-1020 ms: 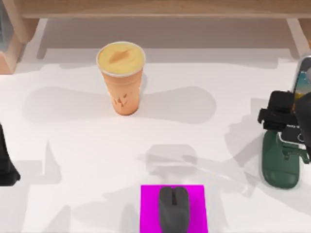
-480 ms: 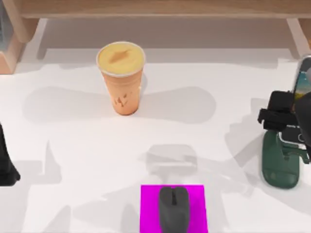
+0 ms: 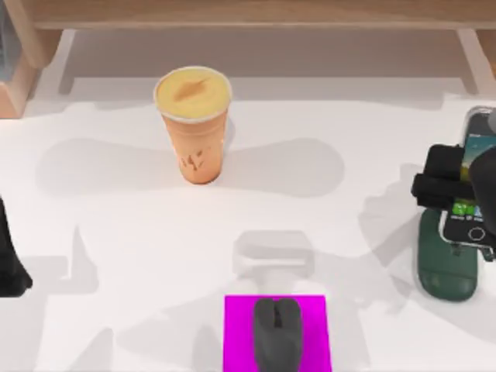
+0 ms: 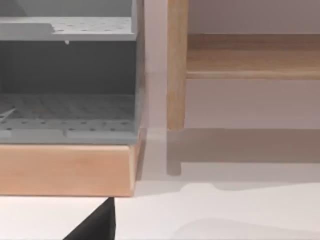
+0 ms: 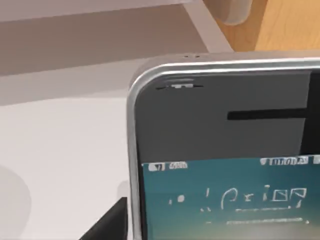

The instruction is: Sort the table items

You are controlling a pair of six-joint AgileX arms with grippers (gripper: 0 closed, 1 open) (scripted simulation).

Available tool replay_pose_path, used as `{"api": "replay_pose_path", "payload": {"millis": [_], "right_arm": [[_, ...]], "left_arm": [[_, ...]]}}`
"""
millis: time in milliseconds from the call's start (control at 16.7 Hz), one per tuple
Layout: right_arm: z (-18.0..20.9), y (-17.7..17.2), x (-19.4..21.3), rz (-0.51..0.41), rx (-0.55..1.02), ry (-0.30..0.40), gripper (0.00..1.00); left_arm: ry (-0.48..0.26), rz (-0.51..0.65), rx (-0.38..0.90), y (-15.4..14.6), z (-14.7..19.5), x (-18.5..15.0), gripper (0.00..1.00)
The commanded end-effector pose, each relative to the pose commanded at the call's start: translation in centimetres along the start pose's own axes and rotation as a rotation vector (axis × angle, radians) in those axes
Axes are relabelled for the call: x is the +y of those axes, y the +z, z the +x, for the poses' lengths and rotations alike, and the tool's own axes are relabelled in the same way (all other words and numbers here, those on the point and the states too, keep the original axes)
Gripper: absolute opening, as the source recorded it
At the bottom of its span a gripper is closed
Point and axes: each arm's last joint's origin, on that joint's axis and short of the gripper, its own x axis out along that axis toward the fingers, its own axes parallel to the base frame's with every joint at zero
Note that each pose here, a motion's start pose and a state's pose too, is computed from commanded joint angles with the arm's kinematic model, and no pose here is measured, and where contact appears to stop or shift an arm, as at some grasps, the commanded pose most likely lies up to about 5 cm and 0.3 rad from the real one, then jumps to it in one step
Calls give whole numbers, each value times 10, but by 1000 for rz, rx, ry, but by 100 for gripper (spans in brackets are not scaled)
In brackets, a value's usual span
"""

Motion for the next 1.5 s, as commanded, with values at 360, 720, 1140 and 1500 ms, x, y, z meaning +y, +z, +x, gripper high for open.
{"api": "replay_pose_path", "payload": {"millis": [360, 720, 1140, 1500], "right_arm": [[0, 0, 0, 0, 0, 0, 100], [-12, -5, -2, -1, 2, -1, 100], [-27, -12, -7, 0, 0, 1, 100], [-27, 0, -18, 55, -18, 20, 100]], "left_arm": [[0, 0, 0, 0, 0, 0, 100], [0, 0, 0, 0, 0, 0, 100], [0, 0, 0, 0, 0, 0, 100], [0, 0, 0, 0, 0, 0, 100]]}}
